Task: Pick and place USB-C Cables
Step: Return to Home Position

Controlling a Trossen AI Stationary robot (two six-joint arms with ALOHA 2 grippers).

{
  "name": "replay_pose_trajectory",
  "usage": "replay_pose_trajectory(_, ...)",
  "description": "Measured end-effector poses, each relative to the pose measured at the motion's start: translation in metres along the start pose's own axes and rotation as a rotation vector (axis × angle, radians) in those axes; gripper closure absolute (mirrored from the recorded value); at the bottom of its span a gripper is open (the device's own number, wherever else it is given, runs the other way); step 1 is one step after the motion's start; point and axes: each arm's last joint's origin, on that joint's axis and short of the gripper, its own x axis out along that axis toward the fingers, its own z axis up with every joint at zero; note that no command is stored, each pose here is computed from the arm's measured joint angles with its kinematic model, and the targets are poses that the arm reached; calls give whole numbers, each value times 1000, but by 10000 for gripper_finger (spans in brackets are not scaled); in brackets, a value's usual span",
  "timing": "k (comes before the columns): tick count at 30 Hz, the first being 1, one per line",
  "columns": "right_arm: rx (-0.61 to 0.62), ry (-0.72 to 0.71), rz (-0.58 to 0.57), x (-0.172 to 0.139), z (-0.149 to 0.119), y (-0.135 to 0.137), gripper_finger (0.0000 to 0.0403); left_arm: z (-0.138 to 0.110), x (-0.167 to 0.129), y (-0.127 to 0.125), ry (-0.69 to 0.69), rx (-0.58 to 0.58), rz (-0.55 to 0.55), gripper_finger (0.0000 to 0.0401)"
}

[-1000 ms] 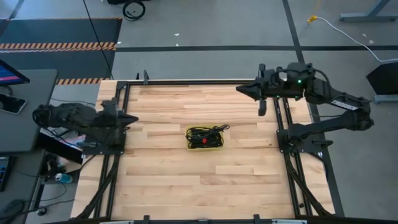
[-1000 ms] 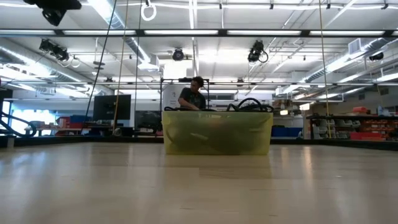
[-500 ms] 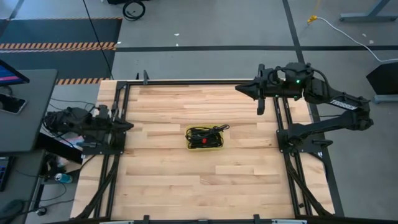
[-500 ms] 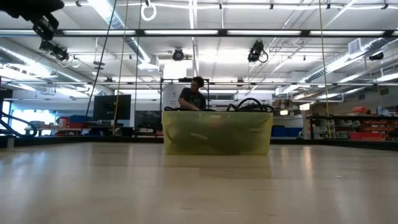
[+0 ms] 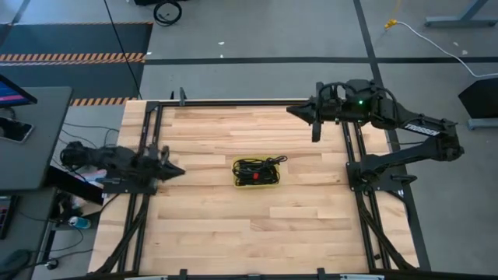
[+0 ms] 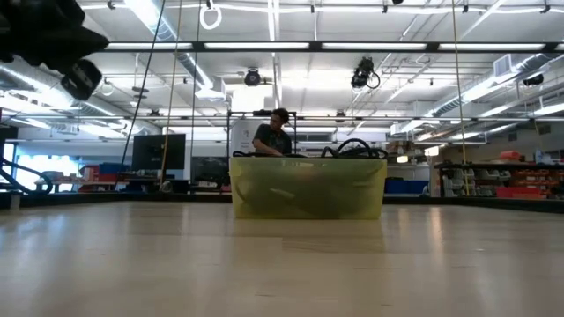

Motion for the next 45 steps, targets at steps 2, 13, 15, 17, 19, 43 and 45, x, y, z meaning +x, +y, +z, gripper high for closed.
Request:
replay_pose_trajectory(2,44,-27,-30,-1,2,-1,398,-7,5,2,-18,-67,-3,393)
replay_pose_trajectory(13,18,-62,25,-3,6,1,369,-27,13,10,9,-292,53,392)
replay_pose_trajectory(15,77,-53,86,-7,7,3,368,-27,13,10,8,-301,53,392)
replay_pose_trajectory(17,69,-15,156,-15,5,4,368,-27,13,11,9,-302,54,392)
replay_pose_trajectory(19,10,44,205,-29,0,4,368,-28,13,11,14,-300,58,392)
replay_pose_trajectory(43,-75,-219,89,-176,-82,-3,371,-23,13,12,-49,-11,134,392)
replay_pose_trajectory(45,-75,-269,113,-170,-101,-5,371,-20,13,11,-79,39,121,392)
